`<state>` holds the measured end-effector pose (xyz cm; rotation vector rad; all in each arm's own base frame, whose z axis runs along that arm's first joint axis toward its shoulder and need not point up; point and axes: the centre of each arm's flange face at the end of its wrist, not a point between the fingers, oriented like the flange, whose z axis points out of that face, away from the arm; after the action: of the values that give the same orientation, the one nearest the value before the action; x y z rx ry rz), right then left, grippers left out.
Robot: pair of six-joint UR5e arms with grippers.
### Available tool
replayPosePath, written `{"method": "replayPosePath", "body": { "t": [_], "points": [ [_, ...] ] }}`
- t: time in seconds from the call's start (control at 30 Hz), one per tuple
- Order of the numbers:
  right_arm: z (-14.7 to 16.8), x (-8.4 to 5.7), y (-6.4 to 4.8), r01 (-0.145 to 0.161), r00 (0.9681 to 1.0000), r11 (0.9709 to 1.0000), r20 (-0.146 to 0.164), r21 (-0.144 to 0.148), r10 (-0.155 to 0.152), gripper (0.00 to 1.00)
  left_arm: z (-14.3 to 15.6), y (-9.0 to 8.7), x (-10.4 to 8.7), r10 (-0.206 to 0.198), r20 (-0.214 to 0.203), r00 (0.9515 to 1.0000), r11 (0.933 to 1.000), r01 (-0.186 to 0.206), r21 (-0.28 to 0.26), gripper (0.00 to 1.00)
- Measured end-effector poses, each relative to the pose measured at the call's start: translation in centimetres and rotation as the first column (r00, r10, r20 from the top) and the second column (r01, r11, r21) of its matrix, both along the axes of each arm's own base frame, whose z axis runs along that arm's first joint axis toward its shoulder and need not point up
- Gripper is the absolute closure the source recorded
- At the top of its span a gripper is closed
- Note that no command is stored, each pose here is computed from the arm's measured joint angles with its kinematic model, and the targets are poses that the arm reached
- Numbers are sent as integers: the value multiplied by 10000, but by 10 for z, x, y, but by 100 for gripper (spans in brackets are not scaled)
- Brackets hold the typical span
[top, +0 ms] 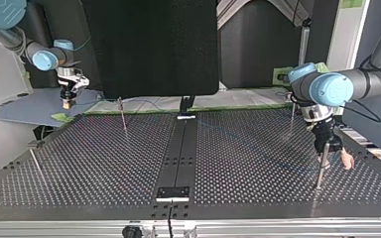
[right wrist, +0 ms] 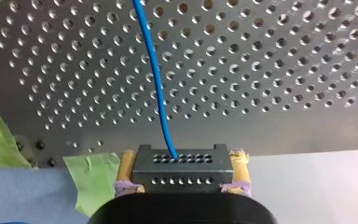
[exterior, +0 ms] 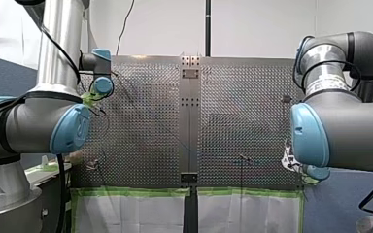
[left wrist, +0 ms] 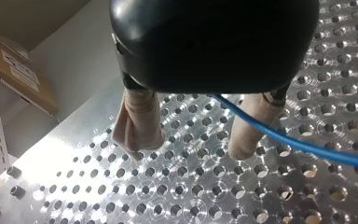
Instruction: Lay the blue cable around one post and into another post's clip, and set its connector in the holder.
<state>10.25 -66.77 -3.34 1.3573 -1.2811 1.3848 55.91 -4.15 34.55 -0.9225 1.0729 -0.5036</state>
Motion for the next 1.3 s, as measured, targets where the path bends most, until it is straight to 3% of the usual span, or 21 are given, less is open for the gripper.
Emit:
{"method": "replayPosePath", "body": {
  "t": [0.27,0.4,0.57,0.63,0.73,0.93,1.07,1.3],
  "points": [
    [22,3,16,322,9992,9988,-229,381,-313,100,0,0,0,-7,-7,10000,10000,7,15,0],
    [38,14,19,431,9988,9981,-267,442,-420,100,0,0,0,-19,6,10000,10000,19,16,0],
    [57,31,22,480,9988,9976,-70,495,-478,100,0,0,0,-19,27,10000,10000,19,1,0],
    [67,41,23,409,9991,9978,80,525,-414,100,0,0,0,-20,50,10000,10000,20,-25,0],
    [82,60,28,71,9993,9983,357,578,-92,100,1,1,1,-21,101,9999,10000,22,-73,0],
    [111,84,35,-400,9964,9970,770,657,349,100,1,2,1,-14,152,9999,9999,16,-143,0],
    [132,87,37,-462,9971,9969,632,630,422,100,1,3,1,2,170,9999,9998,1,-178,0],
    [172,92,44,-486,9988,9975,-27,505,488,100,1,3,1,6,163,9999,9998,-3,-189,0]
  ]
}}
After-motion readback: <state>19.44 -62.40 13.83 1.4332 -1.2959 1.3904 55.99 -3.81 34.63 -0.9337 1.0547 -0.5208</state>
